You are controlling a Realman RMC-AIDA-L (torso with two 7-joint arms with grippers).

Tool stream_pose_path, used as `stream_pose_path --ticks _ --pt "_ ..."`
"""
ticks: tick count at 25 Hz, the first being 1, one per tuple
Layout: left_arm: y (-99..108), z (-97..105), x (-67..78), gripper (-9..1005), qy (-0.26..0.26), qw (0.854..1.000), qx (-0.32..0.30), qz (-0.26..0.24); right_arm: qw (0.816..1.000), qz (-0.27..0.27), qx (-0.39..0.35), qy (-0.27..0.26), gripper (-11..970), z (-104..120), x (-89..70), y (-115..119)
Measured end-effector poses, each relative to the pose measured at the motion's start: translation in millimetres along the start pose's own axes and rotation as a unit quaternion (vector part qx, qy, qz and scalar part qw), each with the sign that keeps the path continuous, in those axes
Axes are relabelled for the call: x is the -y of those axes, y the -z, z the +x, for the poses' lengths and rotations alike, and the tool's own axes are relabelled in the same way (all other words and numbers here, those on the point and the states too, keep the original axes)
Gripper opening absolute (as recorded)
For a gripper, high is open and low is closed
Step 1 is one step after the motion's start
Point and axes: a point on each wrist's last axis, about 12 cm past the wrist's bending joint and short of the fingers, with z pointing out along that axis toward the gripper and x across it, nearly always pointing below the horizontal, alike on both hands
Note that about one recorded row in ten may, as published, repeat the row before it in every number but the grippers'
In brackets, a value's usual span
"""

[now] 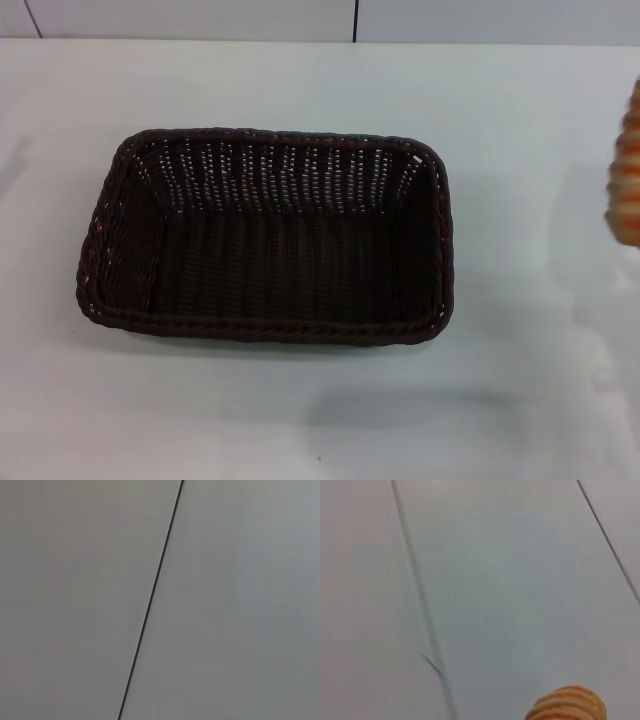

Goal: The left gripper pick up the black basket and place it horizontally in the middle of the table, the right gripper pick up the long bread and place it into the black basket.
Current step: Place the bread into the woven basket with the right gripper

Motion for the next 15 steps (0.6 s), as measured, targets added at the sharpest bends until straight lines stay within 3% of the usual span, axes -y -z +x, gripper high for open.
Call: stream_pose_path --ticks 2,4,5,6,7,8,11,13,15 --pt "-1 0 0.2 847 0.0 1.0 0.0 0.001 1.0 -0.015 0.015 -0.007 349 -3 -4.4 0" --pt "-2 0 0.6 847 0.0 1.0 0.0 0.002 0.997 -0.062 0.03 -0.027 323 -5 -17.0 -4" --pt "-3 0 1.2 847 0.001 1.0 0.0 0.003 0.993 -0.111 0.025 -0.043 312 -1 -30.1 -13" --pt "-3 0 1.2 847 0.001 1.0 0.0 0.003 0.993 -0.111 0.025 -0.043 301 -1 -30.1 -13" --pt "-3 0 1.2 847 0.001 1.0 0.0 0.003 0.987 -0.151 0.003 -0.051 291 6 -40.0 -22" --pt "-3 1 1.5 847 0.002 1.0 0.0 0.003 0.987 -0.151 0.003 -0.051 283 6 -40.0 -22" --pt "-4 1 1.7 847 0.003 1.0 0.001 0.003 0.972 -0.223 -0.061 -0.048 260 26 -55.2 -47" --pt "-4 1 1.7 847 0.003 1.0 0.002 0.002 0.968 -0.235 -0.072 -0.045 244 29 -56.9 -50" --pt "-3 1 1.5 847 0.004 1.0 0.004 0.0 0.963 -0.251 -0.09 -0.039 308 35 -59.1 -55"
